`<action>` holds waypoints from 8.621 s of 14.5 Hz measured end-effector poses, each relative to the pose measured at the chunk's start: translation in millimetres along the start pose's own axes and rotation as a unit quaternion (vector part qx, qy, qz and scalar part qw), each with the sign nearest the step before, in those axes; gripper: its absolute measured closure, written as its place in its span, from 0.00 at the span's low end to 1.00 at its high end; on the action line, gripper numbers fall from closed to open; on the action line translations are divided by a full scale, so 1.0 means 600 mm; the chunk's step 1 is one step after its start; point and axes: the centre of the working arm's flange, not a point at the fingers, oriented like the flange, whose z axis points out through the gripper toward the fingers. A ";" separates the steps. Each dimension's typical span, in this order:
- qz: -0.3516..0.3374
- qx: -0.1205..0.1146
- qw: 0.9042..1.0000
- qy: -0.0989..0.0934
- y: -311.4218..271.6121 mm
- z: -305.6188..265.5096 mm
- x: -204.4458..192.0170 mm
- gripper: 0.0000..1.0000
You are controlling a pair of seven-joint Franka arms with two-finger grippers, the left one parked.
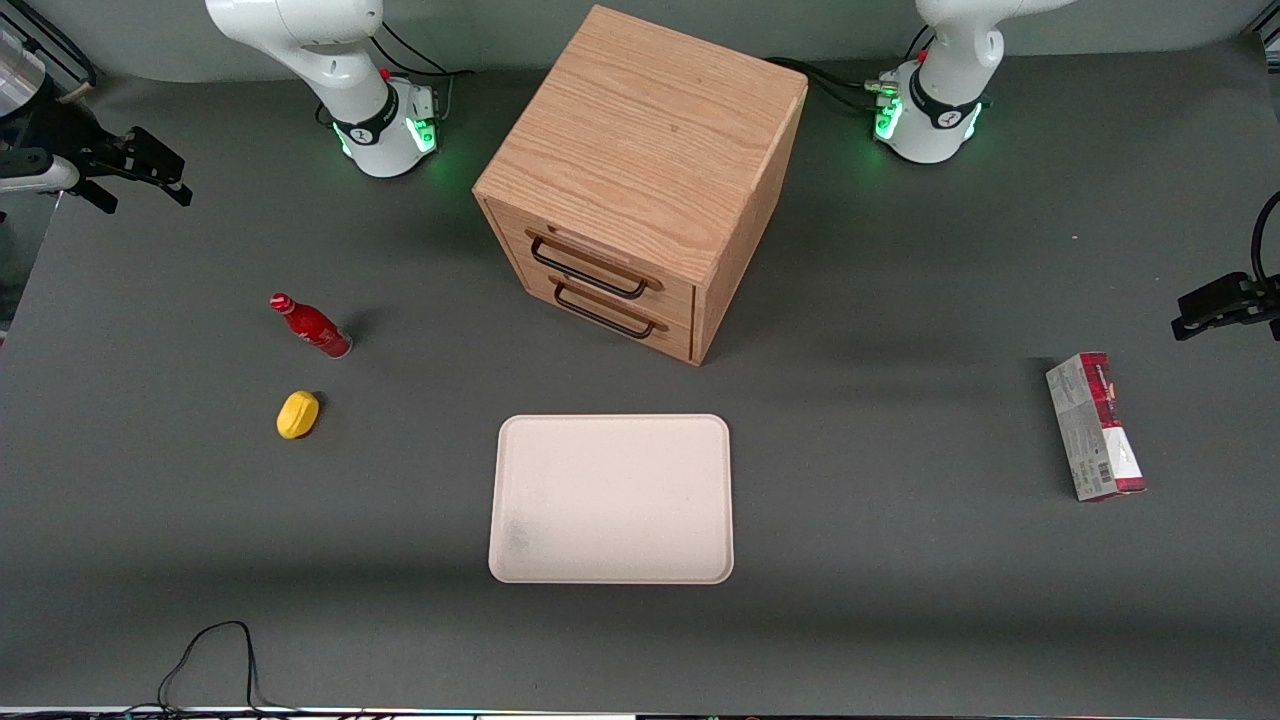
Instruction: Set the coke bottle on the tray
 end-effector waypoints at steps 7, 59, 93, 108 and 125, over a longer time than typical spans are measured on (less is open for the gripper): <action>-0.004 -0.001 1.000 -0.020 -0.004 0.160 0.030 0.00; -0.007 -0.005 0.998 -0.065 0.003 0.068 0.150 0.69; -0.187 0.000 0.982 0.003 -0.567 0.107 0.481 0.69; -0.185 0.003 0.983 0.003 -0.592 0.450 0.561 0.69; -0.125 -0.014 0.991 -0.039 -0.555 0.182 0.497 0.00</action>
